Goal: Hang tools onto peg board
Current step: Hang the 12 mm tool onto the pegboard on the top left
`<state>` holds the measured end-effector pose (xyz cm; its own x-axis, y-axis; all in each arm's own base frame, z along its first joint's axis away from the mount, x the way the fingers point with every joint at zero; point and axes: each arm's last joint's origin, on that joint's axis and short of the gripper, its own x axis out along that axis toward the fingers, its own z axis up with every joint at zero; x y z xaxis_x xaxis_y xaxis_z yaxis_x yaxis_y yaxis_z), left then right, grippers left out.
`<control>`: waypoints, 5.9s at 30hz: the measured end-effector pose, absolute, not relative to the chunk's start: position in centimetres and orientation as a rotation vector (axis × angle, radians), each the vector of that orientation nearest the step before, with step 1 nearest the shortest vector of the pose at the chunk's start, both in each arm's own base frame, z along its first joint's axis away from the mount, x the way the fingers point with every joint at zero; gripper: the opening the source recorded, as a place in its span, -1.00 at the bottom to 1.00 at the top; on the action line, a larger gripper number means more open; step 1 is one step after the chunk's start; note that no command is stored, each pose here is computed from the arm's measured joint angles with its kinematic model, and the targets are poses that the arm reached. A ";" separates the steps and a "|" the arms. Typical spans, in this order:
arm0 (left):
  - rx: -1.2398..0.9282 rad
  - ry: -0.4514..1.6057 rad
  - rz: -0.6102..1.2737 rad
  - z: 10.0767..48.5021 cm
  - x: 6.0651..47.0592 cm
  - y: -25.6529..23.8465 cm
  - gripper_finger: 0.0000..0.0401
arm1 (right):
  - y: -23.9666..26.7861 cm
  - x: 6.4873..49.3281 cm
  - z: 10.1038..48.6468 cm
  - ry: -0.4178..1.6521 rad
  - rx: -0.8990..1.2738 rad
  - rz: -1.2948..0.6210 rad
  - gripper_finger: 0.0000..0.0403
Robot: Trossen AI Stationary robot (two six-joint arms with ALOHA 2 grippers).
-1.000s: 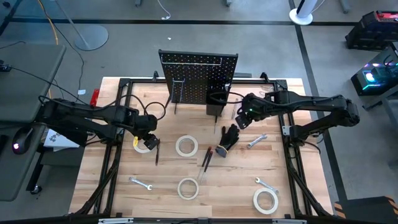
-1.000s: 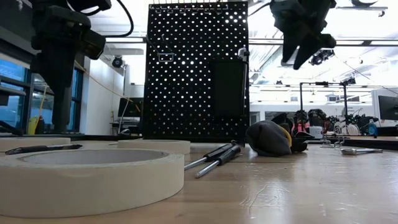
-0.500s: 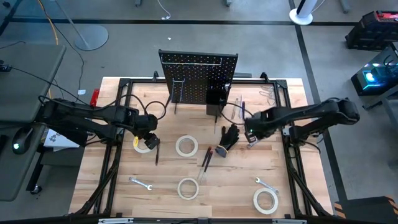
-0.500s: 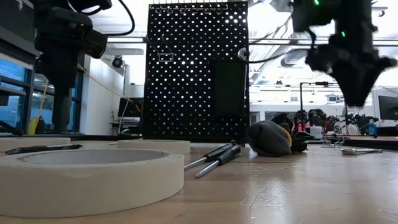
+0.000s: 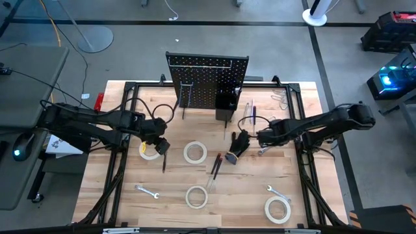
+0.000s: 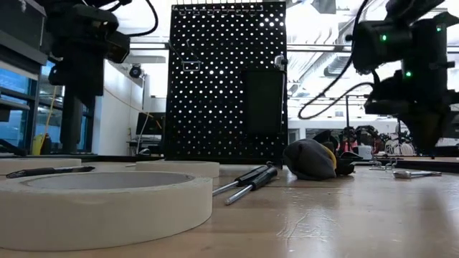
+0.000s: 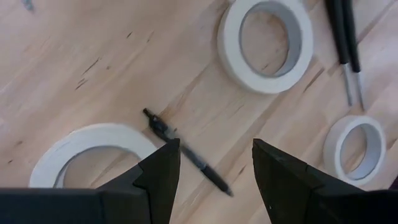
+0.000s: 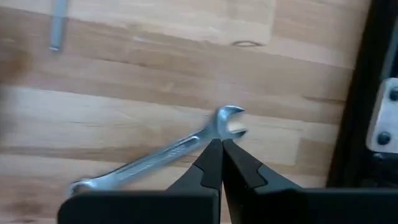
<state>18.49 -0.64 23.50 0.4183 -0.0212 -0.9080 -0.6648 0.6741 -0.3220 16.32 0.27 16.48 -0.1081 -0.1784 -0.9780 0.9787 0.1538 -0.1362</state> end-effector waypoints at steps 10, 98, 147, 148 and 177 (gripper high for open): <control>-0.755 0.991 0.434 23.9 19.2 -0.6 -0.06 | 0.4 17.0 14.9 1.175 1.020 -1.168 -1.00; -0.317 0.770 0.010 12.7 43.9 -14.2 -1.00 | 12.0 21.8 12.3 0.791 1.549 -0.849 -1.00; -0.181 0.744 -0.001 6.5 44.9 -15.0 -1.00 | 15.0 18.2 19.2 1.040 1.286 -0.845 -1.00; -0.182 0.738 -0.002 6.3 44.9 -15.1 -1.00 | 14.9 18.1 19.1 1.060 1.249 -0.841 -1.00; -0.169 0.595 0.056 5.7 45.6 -15.0 -1.00 | 15.5 22.9 11.2 1.401 -0.095 0.111 -0.26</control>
